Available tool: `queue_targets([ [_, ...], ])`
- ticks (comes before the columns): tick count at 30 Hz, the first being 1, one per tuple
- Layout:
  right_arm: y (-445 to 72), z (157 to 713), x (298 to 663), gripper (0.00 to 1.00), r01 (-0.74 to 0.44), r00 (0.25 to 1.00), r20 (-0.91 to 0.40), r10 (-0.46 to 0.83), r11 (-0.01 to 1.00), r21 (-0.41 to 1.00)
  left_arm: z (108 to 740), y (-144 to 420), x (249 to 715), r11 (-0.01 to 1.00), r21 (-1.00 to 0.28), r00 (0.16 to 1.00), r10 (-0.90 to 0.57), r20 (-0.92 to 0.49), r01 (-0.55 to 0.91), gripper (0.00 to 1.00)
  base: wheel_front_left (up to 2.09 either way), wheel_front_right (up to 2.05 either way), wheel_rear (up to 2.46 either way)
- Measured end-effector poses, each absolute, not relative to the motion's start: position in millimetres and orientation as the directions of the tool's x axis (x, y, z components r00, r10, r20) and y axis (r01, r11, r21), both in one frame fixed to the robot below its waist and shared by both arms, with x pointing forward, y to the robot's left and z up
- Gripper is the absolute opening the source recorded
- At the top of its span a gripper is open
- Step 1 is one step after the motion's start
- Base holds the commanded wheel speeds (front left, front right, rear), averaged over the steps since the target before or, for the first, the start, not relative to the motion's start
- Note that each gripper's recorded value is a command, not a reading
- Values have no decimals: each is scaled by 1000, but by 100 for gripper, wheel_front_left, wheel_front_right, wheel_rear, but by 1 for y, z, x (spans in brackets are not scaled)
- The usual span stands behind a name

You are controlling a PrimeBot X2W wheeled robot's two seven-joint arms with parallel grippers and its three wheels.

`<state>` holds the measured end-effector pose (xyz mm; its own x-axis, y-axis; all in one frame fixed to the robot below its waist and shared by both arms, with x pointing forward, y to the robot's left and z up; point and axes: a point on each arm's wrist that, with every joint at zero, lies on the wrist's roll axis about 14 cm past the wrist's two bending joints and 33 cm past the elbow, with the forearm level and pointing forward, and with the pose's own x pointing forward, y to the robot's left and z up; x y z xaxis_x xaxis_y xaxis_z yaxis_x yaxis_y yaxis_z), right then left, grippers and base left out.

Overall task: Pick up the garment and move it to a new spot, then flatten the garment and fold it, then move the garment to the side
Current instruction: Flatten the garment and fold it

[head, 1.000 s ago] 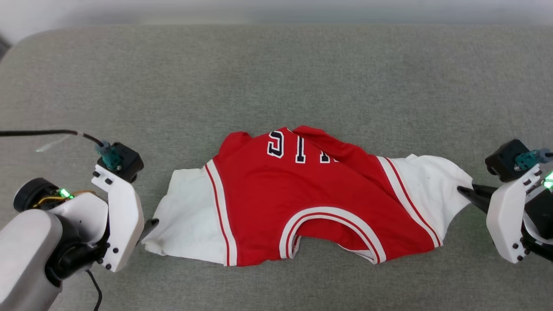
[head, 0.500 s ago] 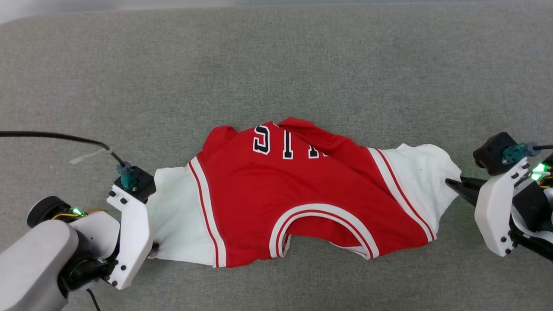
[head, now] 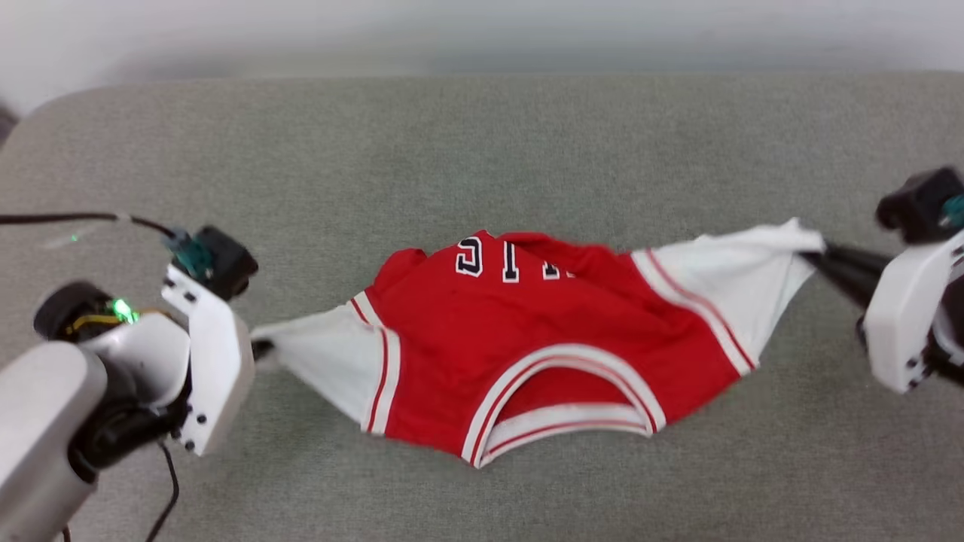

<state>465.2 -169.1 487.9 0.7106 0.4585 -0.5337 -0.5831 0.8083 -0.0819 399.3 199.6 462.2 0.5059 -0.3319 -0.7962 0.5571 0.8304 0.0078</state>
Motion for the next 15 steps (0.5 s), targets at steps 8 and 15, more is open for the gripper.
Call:
queue_targets([
  [8, -163, 576, 499, 0, -566, 806, -356, 472, 790, -234, 563, 184, 441, 813, 143, 722, -403, -562, 565, 0, 0, 0, 0],
  [15, -159, 644, 537, 0, -506, 863, -206, 462, 794, -336, 634, 158, 485, 797, 233, 811, -463, -357, 558, 0, 0, 0, 0],
])
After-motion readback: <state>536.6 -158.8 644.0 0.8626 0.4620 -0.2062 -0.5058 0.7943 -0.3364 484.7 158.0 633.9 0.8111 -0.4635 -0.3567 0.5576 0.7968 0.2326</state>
